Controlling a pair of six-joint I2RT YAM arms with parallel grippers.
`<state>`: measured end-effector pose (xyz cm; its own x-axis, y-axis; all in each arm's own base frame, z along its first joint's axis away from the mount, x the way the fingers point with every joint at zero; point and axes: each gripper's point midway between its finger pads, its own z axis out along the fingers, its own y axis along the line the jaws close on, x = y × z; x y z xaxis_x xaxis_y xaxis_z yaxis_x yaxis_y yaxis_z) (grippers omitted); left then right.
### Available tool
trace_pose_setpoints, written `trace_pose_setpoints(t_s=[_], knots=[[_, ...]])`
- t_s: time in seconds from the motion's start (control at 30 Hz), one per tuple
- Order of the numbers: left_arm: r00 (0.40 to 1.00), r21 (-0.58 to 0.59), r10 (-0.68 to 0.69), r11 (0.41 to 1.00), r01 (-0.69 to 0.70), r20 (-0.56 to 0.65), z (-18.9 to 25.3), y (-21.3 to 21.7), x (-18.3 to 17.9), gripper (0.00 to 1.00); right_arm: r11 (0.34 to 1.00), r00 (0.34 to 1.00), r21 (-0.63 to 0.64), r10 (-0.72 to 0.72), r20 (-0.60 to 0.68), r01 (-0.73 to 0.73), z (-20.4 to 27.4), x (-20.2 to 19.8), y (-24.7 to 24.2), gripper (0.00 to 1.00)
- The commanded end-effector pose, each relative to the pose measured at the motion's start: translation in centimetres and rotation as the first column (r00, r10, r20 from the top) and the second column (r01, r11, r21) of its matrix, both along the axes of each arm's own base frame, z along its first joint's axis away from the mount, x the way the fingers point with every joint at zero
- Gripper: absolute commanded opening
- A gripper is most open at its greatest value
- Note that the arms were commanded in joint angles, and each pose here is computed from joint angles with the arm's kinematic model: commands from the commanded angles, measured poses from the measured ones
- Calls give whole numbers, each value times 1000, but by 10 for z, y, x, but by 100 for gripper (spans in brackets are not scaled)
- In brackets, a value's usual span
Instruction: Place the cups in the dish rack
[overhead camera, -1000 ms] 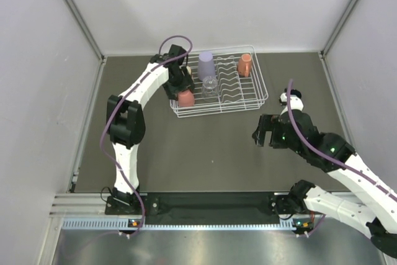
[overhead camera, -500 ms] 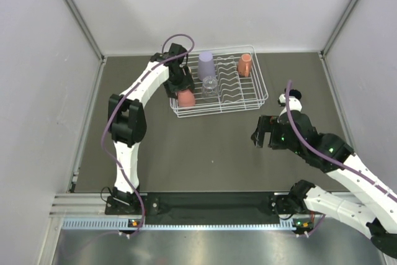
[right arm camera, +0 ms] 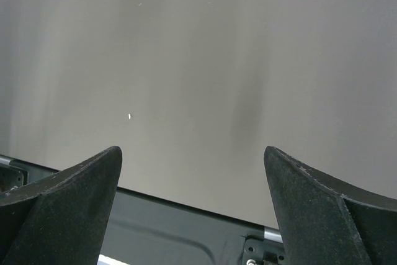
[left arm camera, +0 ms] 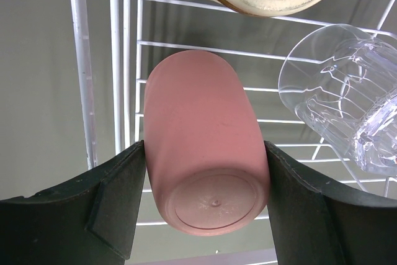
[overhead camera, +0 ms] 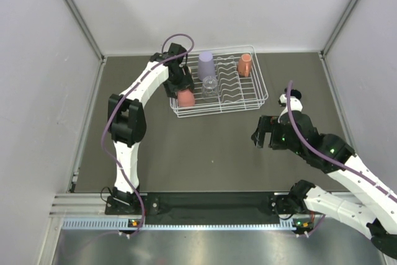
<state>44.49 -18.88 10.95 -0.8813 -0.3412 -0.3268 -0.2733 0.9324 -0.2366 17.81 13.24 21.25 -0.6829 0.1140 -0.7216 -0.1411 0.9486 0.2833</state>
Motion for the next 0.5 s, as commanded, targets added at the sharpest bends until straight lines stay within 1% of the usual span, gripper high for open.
trace_pose_setpoints(t_s=[0.0, 0.03, 0.27, 0.3, 0.47], knots=[[999, 16, 14, 1000, -15, 34, 9, 11, 6, 47, 1000, 999, 26, -1, 41, -1, 11, 6, 3, 96], [999, 17, 13, 1000, -13, 33, 9, 11, 6, 62, 1000, 999, 26, -2, 41, 1, 11, 6, 2, 96], [999, 20, 16, 1000, -17, 39, 13, 13, 5, 65, 1000, 999, 26, 1, 36, -2, 9, 5, 3, 96], [999, 18, 18, 1000, -19, 43, 15, 13, 5, 97, 1000, 999, 24, 3, 35, -4, 8, 5, 3, 96], [997, 20, 21, 1000, -23, 68, 24, 14, 7, 98, 1000, 999, 29, 0, 36, -1, 10, 5, 3, 96]])
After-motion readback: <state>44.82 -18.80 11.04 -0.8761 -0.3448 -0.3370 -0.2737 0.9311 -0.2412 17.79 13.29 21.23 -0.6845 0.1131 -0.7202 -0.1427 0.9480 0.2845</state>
